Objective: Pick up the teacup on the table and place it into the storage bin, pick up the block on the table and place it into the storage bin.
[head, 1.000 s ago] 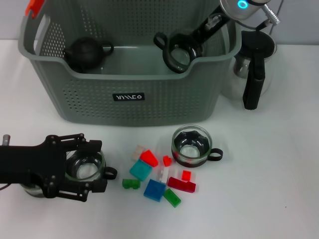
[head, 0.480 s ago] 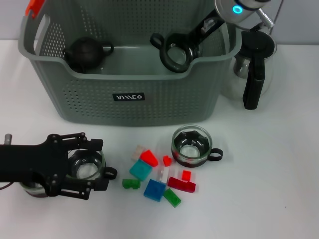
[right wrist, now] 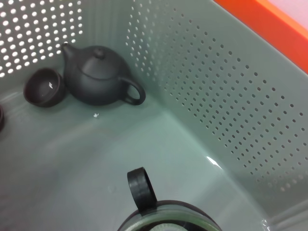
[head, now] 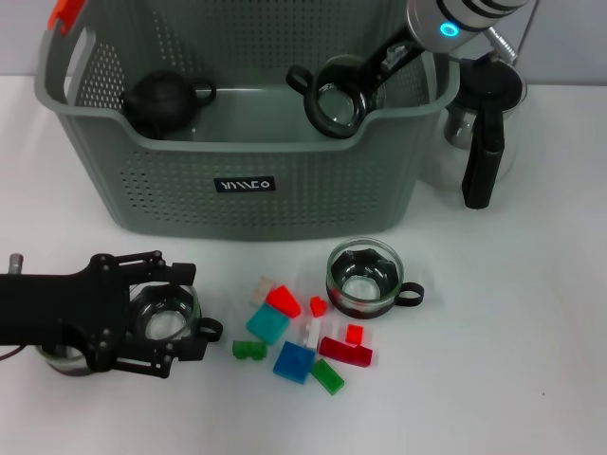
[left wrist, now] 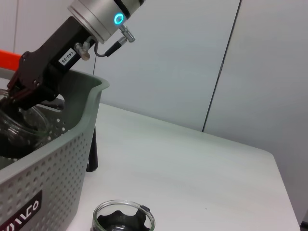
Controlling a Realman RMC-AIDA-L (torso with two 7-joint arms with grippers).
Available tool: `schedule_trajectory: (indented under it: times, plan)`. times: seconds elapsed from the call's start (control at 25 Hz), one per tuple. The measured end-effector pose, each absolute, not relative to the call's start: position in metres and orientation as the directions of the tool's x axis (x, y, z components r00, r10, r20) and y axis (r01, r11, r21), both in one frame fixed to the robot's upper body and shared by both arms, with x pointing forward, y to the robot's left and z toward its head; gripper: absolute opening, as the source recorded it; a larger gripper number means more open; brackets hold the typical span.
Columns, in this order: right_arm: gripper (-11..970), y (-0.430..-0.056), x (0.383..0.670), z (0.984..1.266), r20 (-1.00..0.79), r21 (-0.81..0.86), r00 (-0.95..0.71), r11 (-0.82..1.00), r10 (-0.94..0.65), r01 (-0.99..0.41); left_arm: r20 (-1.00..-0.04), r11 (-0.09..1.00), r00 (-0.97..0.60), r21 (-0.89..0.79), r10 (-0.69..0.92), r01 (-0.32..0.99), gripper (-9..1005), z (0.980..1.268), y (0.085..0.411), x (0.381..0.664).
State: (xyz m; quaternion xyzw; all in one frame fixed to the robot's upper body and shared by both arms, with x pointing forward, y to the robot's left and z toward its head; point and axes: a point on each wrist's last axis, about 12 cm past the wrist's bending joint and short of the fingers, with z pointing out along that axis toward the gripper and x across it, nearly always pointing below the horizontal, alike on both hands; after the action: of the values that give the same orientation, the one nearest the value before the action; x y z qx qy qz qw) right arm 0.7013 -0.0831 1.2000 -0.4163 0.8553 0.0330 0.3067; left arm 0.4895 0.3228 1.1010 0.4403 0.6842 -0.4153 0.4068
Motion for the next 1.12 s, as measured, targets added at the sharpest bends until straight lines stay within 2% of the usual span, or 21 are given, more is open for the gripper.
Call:
schedule_trajectory:
  times: [0.8, 1.0, 1.12]
  plan:
    - [90, -0.081, 0.698, 1.201, -0.545, -0.180, -0.474, 0.649, -0.691, -0.739, -0.922, 0.272, -0.284, -0.212, 0.264, 0.939, 934, 1.100, 0.323, 0.489]
    - [302, -0.080, 0.700, 1.206, -0.561, -0.186, -0.464, 0.651, -0.685, -0.736, -0.921, 0.275, -0.288, -0.215, 0.263, 0.937, 934, 1.099, 0.324, 0.488]
    - [337, -0.079, 0.700, 1.209, -0.569, -0.190, -0.457, 0.651, -0.683, -0.735, -0.922, 0.279, -0.289, -0.215, 0.259, 0.936, 934, 1.099, 0.324, 0.487]
